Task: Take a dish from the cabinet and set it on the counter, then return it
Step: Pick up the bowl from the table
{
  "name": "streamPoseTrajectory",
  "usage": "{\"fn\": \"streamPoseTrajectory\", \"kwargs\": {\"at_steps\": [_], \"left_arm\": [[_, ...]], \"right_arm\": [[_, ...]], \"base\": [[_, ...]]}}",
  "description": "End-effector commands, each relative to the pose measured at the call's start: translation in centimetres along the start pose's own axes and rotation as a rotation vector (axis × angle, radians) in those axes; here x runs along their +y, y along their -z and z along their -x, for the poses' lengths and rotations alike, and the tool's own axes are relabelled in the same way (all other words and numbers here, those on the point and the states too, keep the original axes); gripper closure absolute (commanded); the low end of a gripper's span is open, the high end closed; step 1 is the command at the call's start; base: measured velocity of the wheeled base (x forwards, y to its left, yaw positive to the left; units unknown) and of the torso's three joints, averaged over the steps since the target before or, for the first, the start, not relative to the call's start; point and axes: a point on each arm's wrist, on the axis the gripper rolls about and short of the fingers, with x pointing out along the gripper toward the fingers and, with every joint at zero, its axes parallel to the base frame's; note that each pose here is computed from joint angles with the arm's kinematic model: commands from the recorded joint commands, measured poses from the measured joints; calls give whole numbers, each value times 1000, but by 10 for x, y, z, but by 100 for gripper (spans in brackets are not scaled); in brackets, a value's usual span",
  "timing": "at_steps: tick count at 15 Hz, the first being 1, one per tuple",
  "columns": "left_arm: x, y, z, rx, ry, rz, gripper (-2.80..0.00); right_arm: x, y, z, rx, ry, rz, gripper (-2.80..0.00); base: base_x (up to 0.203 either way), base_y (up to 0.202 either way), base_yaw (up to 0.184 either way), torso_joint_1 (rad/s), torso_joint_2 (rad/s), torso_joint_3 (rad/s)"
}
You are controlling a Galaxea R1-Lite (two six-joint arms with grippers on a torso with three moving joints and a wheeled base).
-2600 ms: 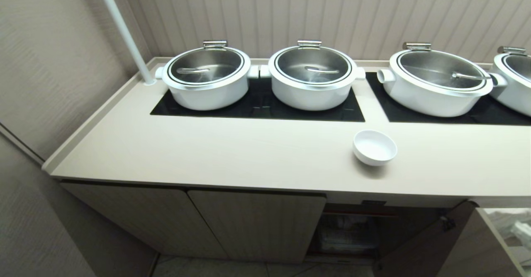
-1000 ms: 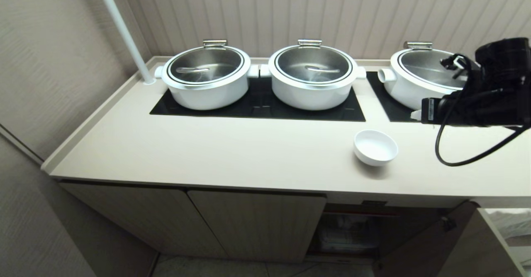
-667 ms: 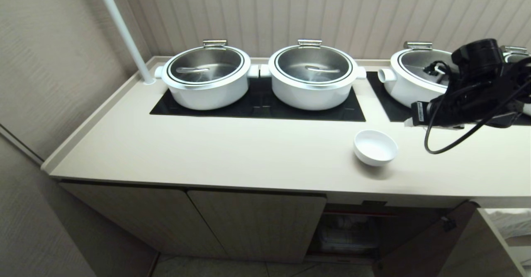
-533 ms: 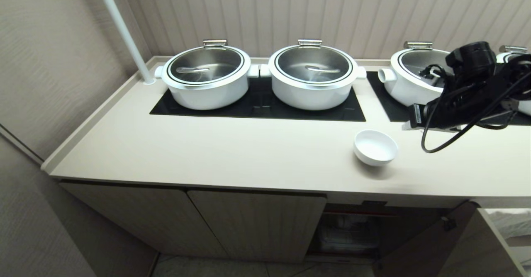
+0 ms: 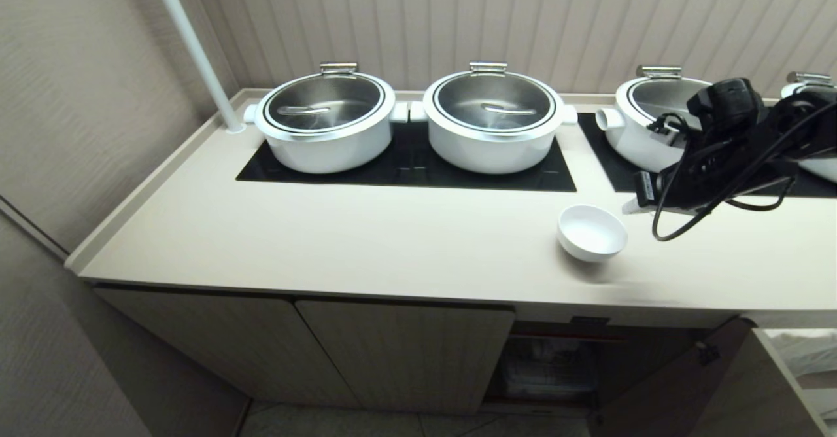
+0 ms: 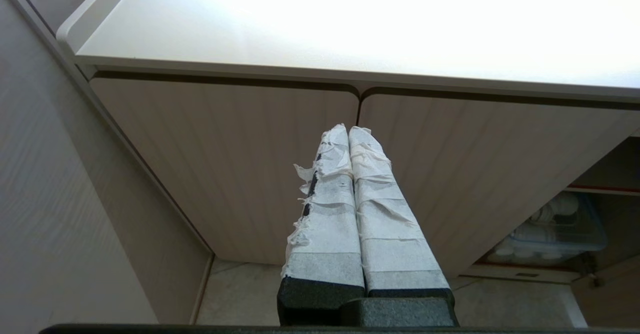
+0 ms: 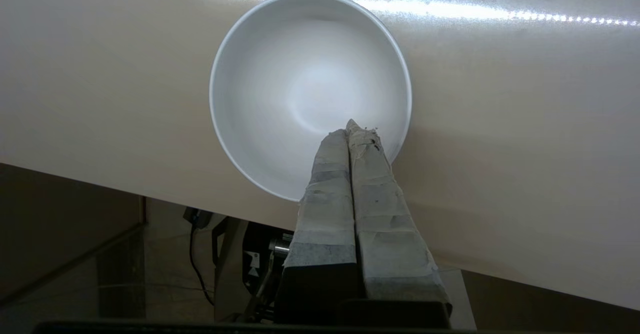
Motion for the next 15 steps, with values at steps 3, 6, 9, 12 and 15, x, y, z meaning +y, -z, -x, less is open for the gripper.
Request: {"fn": "streamPoseTrajectory", "kwargs": {"at_steps": [3, 6, 9, 12, 15], "left_arm": [[0, 0, 0, -1, -1, 1, 0], [0, 0, 0, 0, -1, 1, 0], [0, 0, 0, -1, 0, 1, 0], [0, 0, 0, 0, -1, 1, 0], [0, 0, 0, 0, -1, 1, 0]], "right_arm": [[-6, 1, -8, 19, 9, -3, 0], [-8, 1, -11, 22, 12, 2, 0], [-9, 1, -12, 27, 13, 29, -280], [-12, 2, -12, 30, 22, 24, -280], [-14, 4, -9, 35, 25, 18, -280]], "base": [[0, 0, 0, 0, 0, 0], [0, 0, 0, 0, 0, 0], [0, 0, 0, 0, 0, 0], [0, 0, 0, 0, 0, 0], [0, 0, 0, 0, 0, 0]]}}
